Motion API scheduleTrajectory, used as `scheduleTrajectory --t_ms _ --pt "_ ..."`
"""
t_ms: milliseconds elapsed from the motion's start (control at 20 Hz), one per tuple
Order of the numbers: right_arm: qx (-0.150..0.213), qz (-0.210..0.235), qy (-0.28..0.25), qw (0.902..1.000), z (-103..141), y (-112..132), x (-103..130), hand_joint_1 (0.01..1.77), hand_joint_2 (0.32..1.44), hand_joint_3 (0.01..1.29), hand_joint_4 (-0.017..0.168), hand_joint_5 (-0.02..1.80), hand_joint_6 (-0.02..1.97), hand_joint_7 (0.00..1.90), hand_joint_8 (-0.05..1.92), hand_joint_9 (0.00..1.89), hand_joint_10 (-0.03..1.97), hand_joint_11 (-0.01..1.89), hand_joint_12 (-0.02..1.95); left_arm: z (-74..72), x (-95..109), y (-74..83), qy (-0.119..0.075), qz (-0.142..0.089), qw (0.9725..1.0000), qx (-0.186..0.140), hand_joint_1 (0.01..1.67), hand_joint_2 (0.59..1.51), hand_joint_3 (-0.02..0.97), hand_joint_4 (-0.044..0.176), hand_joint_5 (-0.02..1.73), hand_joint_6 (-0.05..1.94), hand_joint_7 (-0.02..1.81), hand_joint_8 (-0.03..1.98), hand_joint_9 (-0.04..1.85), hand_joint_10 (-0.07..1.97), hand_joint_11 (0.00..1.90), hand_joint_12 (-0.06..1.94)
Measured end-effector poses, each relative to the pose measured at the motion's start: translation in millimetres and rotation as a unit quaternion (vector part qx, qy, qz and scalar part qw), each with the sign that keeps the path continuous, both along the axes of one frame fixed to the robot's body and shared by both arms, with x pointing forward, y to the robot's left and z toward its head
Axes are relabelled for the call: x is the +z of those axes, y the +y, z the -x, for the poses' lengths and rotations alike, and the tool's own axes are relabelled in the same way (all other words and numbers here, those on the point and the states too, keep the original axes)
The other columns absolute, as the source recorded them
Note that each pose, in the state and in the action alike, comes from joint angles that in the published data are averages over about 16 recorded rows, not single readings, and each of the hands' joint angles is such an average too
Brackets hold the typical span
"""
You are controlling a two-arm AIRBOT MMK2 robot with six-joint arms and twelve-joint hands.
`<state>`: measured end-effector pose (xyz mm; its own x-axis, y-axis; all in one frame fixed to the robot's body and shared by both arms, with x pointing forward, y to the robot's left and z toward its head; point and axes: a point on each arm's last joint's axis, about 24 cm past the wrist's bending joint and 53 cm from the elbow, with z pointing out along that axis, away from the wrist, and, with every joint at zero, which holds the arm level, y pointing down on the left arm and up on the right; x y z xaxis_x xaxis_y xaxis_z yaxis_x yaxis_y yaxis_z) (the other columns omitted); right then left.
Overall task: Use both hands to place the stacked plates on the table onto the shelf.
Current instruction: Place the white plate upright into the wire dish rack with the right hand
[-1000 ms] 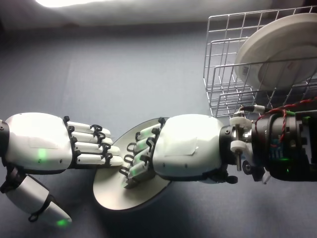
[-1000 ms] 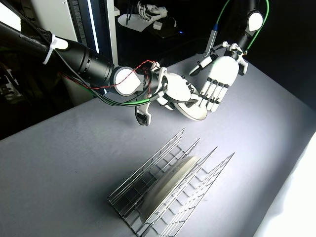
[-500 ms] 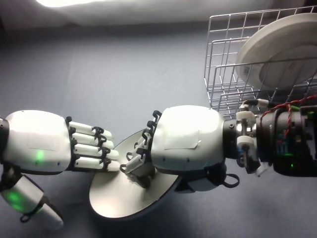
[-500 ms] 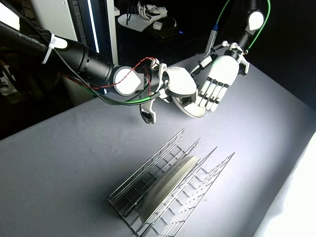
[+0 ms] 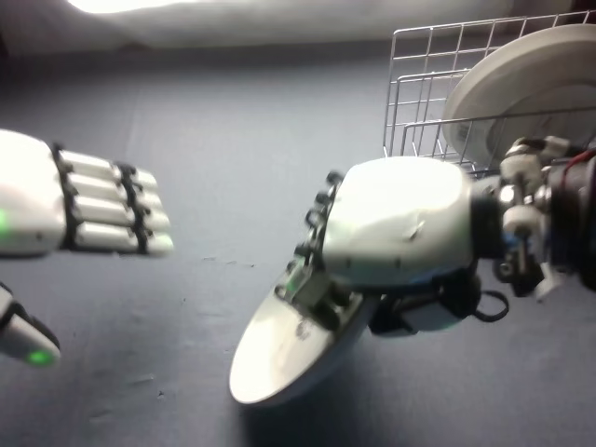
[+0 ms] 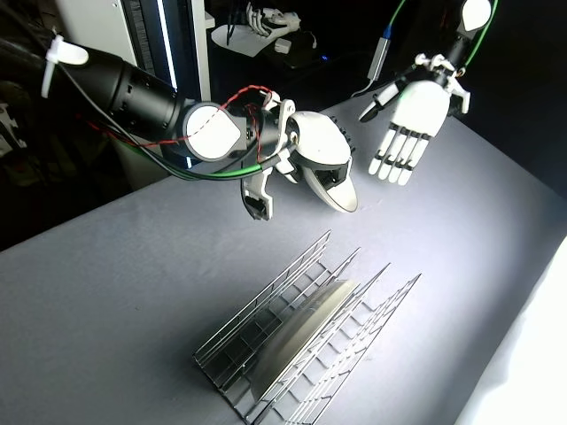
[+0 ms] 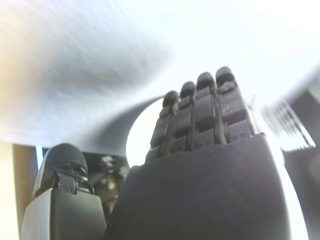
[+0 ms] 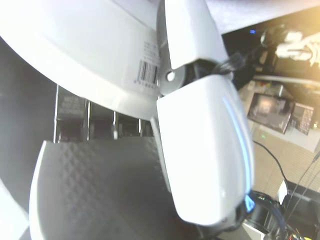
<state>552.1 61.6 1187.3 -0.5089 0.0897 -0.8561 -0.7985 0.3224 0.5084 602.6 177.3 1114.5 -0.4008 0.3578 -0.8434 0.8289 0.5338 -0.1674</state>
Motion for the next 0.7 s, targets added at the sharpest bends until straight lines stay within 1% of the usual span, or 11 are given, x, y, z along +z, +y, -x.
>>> scheduleTrajectory --t_ms 200,400,550,700 --pt "-0.017 -0.027 0.004 0.9995 -1 -13 27 1.37 0.99 0.01 -0.001 0.82 1.06 0.92 0.92 0.94 1.19 0.92 1.36 -5.9 26 13.6 -0.017 0.017 0.9996 0.017 0.01 1.069 0.019 -0.001 0.01 0.01 0.02 0.01 0.02 0.01 0.01 0.00" --pt "-0.042 -0.064 0.024 0.9968 -6 -27 54 1.37 1.00 0.01 -0.002 0.84 1.09 0.93 0.95 0.97 1.20 0.92 1.37 -10.6 49 26.7 -0.030 0.038 0.9982 0.035 0.01 1.063 0.019 -0.001 0.01 0.01 0.02 0.01 0.02 0.01 0.01 0.00" --pt "-0.061 -0.096 0.048 0.9924 -10 -38 72 1.37 1.01 0.01 -0.002 0.84 1.12 0.93 0.98 0.97 1.20 0.93 1.38 -13.0 59 35.2 -0.034 0.046 0.9973 0.047 0.01 1.060 0.019 -0.001 0.02 0.01 0.02 0.01 0.02 0.01 0.01 0.00" --pt "-0.084 -0.131 0.081 0.9845 -18 -50 86 1.37 1.01 0.01 -0.002 0.84 1.13 0.92 1.00 0.97 1.21 0.94 1.39 -15.5 66 41.8 -0.037 0.054 0.9963 0.056 0.01 1.060 0.019 -0.001 0.02 0.01 0.02 0.01 0.02 0.01 0.01 0.00"
